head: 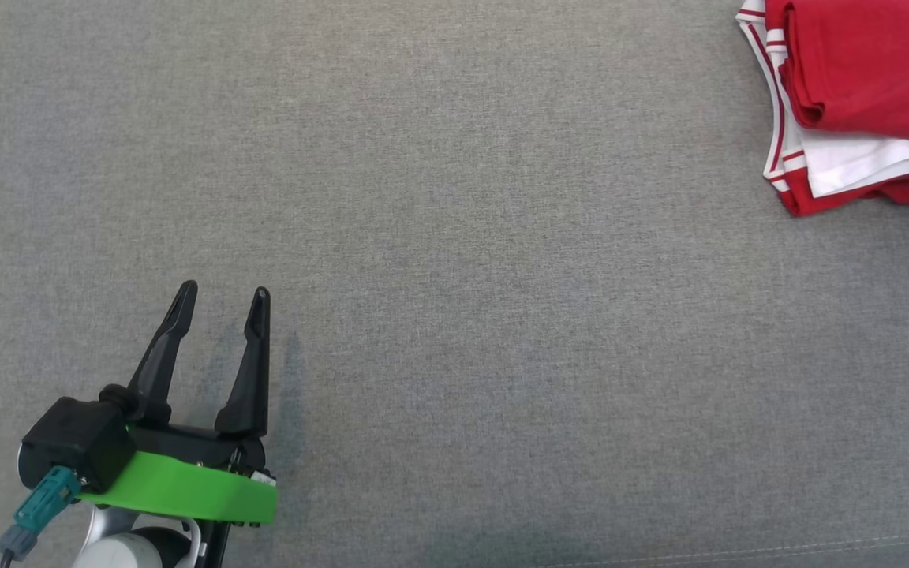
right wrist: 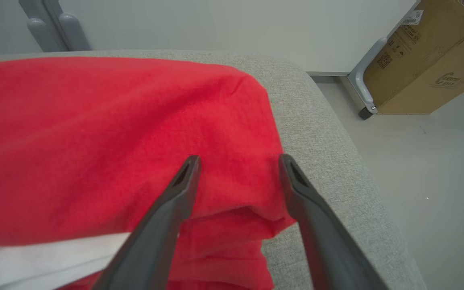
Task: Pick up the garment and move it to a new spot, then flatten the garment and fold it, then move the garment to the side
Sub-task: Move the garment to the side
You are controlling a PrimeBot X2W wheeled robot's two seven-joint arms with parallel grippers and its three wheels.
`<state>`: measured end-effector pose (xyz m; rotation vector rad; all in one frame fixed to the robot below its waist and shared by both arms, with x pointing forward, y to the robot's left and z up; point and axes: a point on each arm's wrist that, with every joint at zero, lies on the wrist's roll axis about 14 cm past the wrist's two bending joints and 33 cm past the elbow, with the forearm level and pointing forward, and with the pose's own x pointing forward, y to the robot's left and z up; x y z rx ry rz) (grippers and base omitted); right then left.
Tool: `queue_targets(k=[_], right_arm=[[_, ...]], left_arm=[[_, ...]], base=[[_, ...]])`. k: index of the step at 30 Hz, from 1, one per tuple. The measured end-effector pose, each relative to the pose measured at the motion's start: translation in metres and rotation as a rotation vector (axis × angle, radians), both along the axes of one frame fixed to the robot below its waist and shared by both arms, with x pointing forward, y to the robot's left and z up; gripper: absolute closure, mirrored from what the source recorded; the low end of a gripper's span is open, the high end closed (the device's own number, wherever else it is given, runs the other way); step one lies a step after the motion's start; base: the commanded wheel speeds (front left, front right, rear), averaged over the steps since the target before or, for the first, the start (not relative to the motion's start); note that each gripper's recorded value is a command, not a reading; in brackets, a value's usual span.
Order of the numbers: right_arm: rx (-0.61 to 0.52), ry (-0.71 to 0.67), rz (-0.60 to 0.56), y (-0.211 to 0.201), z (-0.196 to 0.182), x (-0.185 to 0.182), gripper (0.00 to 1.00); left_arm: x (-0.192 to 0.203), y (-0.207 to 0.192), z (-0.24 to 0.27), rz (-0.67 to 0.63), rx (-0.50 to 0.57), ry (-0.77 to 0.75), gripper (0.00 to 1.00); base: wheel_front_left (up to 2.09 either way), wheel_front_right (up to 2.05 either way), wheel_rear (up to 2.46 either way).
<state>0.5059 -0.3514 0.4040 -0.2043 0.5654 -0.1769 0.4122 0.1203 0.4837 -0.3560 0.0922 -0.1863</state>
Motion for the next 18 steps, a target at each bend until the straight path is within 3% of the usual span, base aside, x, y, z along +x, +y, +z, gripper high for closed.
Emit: queue_targets(k=[6, 12, 18], right_arm=[[-0.027, -0.071, 0.01, -0.006, 0.02, 0.002, 0.0], [-0.048, -0.232, 0.106, 0.01, 0.072, 0.023, 0.0], [-0.036, -0.329, 0.213, 0.039, 0.107, 0.022, 0.0]], left_arm=[[0.001, -0.007, 0.006, -0.016, -0.016, -0.016, 0.0], [0.004, -0.016, 0.02, -0.023, -0.055, -0.066, 0.0], [0.01, -0.029, 0.04, -0.037, -0.087, -0.136, 0.0]], base=[[0.0, 0.0, 0.0], [0.0, 0.0, 0.0], [0.0, 0.0, 0.0]])
